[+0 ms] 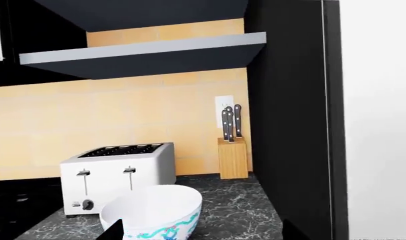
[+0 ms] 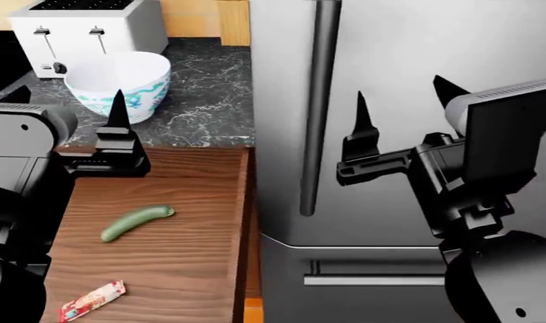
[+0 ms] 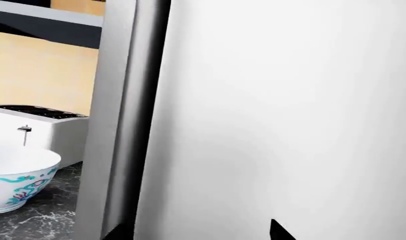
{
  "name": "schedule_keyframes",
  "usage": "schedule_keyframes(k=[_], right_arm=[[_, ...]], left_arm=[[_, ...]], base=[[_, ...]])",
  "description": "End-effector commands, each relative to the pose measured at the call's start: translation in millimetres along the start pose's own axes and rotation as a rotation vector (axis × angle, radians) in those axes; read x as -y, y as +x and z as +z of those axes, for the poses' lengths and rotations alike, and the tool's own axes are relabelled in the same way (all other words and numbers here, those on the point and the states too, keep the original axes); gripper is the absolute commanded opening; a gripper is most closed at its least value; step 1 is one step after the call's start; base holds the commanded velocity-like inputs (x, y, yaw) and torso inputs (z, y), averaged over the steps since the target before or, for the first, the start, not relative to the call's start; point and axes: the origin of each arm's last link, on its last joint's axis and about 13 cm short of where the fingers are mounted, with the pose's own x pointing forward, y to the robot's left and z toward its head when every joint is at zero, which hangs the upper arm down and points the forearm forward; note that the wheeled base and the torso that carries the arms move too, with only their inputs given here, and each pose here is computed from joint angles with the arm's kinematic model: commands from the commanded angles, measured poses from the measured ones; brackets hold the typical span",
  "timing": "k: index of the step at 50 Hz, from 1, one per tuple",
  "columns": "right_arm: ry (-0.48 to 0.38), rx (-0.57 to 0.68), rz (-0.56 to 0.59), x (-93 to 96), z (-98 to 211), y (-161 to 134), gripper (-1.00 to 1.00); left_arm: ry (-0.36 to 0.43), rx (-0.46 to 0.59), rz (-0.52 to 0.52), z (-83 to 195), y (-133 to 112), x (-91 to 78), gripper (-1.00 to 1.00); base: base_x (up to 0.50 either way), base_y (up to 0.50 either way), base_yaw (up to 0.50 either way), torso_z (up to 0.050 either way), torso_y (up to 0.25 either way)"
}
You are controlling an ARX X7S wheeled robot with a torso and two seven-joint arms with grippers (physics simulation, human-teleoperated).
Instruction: Place the bar in the bowl and close the drawer.
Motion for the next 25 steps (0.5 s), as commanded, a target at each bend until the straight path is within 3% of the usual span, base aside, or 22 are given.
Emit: schedule_keyframes(k=[1,25], right_arm=[[0.001,0.0,0.006,-1.2,-0.5,0.6,1.0],[-0.003,-0.003,0.018,-1.8,0.5,1.8,1.0]], left_arm=[[0.0,0.0,0.003,-1.5,-1.1,-0.6,1.0],[0.0,-0.003,0.003,-5.0,1.7,1.1,1.0]], base=[[0.0,0.39,0.0,0.05,0.0],[0.0,0.4,0.0,0.05,0.0]])
